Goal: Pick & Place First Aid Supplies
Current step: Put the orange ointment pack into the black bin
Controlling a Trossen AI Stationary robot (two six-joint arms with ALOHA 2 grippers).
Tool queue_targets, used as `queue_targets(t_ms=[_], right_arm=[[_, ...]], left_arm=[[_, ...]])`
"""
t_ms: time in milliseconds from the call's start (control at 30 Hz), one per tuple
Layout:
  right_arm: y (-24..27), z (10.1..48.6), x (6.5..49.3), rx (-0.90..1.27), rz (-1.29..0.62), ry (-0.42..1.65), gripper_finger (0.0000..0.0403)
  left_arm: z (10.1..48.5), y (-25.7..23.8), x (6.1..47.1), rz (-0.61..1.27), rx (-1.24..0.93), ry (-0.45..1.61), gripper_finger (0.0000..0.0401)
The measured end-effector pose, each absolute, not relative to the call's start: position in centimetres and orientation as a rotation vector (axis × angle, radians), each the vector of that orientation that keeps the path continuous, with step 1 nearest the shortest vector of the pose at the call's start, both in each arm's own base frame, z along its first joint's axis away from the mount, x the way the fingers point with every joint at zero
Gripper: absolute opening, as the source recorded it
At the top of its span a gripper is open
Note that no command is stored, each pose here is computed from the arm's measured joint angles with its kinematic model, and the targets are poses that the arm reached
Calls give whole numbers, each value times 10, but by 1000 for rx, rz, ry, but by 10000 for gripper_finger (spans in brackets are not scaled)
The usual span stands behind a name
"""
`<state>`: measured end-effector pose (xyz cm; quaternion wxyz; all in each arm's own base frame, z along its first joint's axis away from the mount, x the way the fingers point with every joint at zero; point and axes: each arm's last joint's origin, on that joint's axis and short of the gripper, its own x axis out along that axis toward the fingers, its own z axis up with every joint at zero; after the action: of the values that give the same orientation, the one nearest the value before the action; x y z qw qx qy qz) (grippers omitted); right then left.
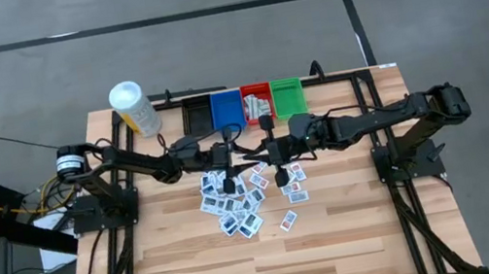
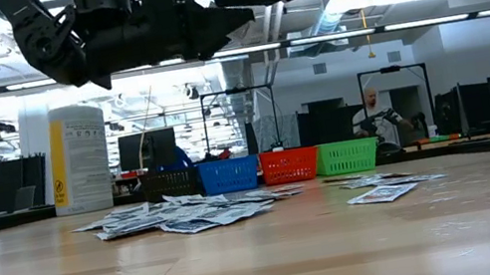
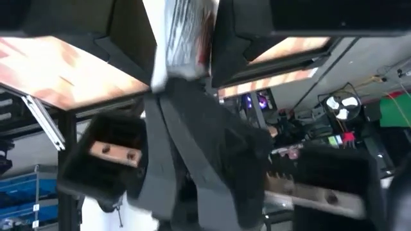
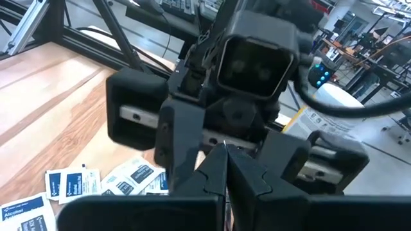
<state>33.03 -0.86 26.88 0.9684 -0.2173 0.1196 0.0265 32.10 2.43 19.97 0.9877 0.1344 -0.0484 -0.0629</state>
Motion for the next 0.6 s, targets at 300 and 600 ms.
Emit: queue_targets(t_ms=[300,600], right_arm=[[-9,269,330,-443,54,243,0],[-9,269,330,-443,54,243,0]], left_arm=[[199,24,321,-128,263,-78,105],[199,25,321,-95,259,-75,75]])
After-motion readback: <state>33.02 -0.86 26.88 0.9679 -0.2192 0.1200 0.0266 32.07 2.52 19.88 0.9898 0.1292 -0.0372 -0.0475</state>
